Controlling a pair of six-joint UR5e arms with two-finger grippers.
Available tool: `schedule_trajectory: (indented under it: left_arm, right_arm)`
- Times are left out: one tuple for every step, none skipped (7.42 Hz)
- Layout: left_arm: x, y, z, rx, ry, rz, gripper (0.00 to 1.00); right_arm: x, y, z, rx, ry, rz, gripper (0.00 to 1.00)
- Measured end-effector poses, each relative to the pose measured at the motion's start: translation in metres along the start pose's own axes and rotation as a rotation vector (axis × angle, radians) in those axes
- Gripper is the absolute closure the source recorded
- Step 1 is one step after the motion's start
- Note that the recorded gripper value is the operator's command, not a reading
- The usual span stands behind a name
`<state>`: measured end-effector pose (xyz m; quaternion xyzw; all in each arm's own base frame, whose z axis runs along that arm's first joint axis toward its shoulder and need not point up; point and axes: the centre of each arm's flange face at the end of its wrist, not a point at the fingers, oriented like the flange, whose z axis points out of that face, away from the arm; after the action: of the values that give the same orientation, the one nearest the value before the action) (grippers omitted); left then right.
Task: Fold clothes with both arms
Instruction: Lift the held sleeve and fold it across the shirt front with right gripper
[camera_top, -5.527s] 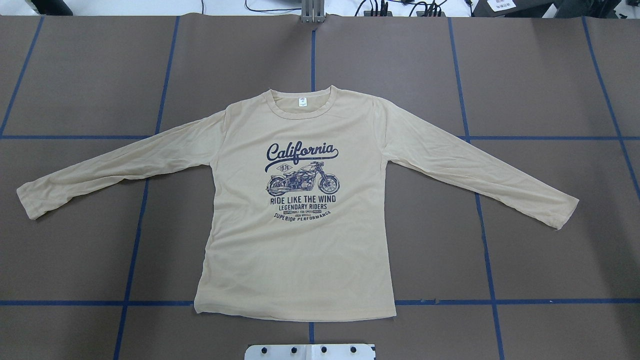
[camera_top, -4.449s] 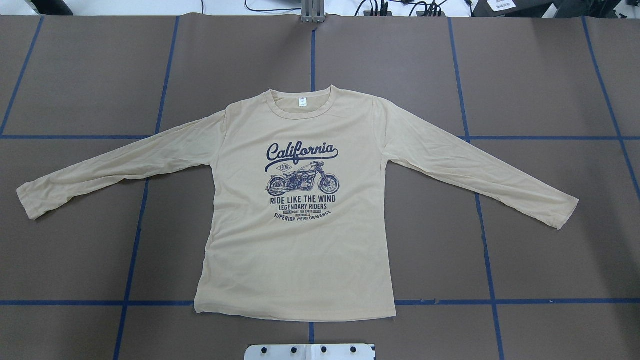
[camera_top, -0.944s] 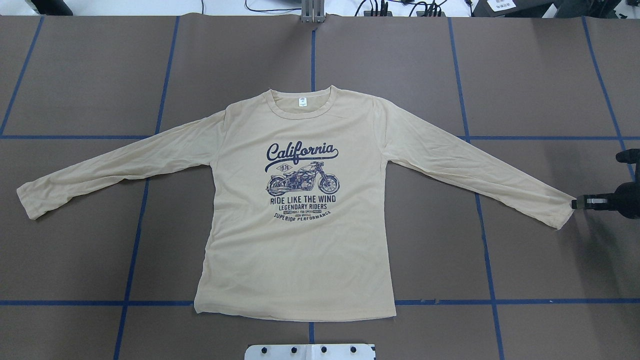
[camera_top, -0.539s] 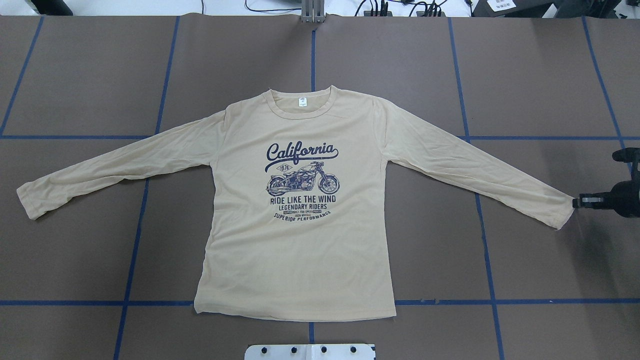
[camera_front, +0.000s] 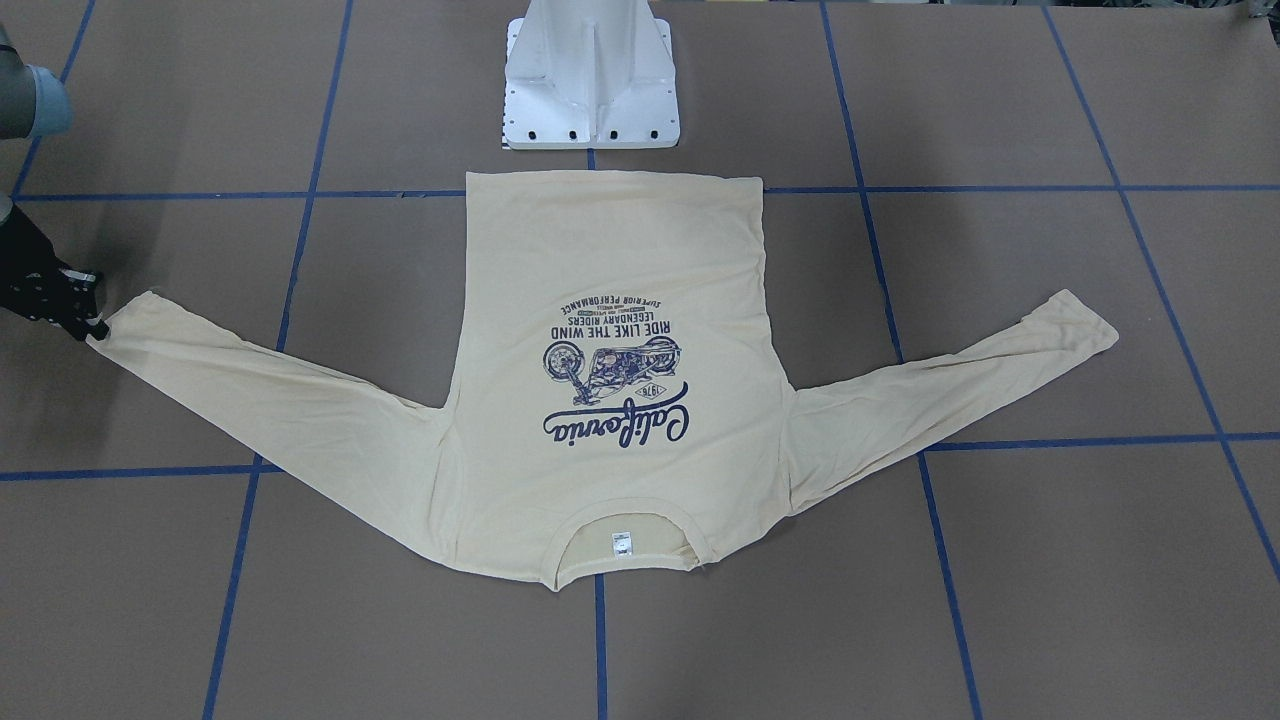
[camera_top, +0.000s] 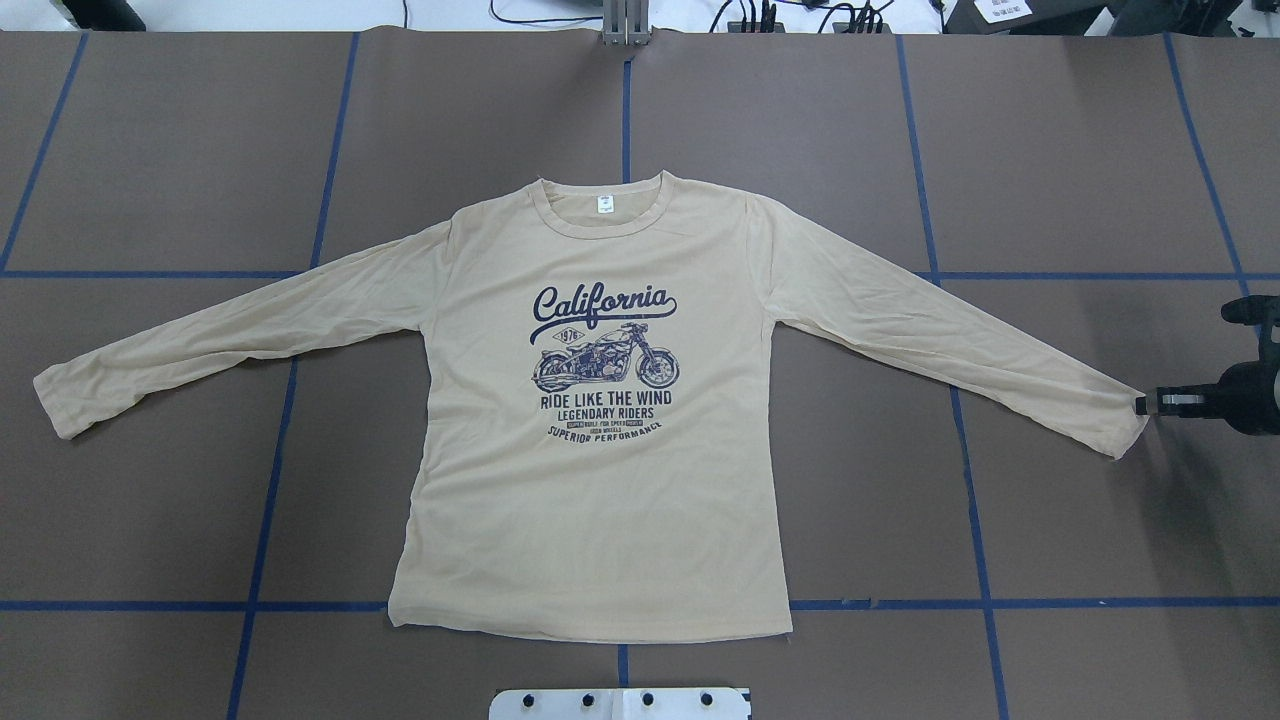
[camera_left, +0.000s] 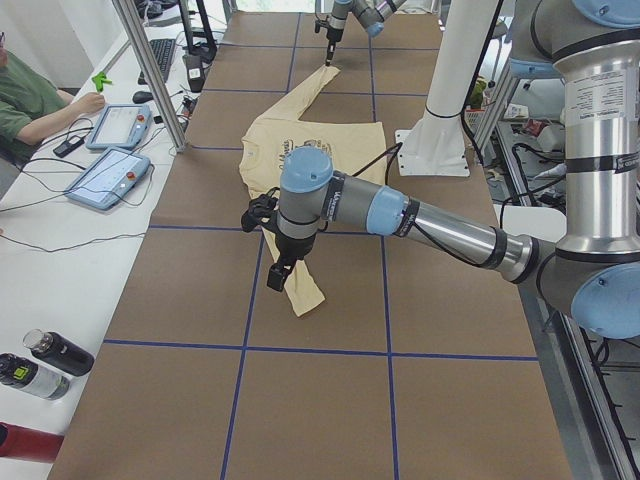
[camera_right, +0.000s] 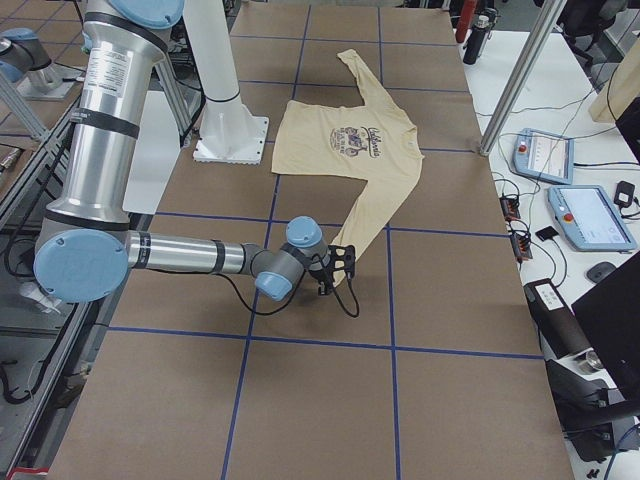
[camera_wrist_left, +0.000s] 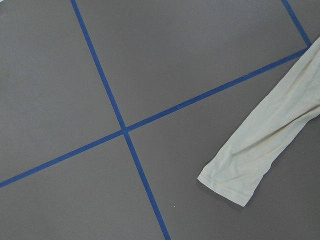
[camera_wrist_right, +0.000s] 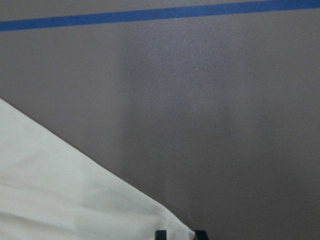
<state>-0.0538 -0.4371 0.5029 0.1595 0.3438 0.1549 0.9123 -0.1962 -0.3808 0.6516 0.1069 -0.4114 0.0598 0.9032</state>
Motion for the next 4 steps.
schedule_trajectory:
  left_arm:
    - [0.0,0.0,0.0,0.0,0.0,0.0,0.0]
    - [-0.0001,0.0002,0.0,0.0,0.0,0.0,0.0]
    - [-0.0003,0.0005,0.0002,-0.001,0.0,-0.001,0.0]
    - [-0.0003,0.0007,0.0003,-0.001,0.0,-0.001,0.0]
  right_arm:
    - [-0.0021,-0.001,0.0009,0.001,-0.001,0.0,0.85]
    - [-0.0034,-0.0017,0.0015,0.001,-0.002,0.005,1.0]
    - [-0.0042,-0.0018,0.0018,0.001,-0.003,0.012,1.0]
    - [-0.0053,-0.0021,0.0011,0.002,-0.005,0.017,1.0]
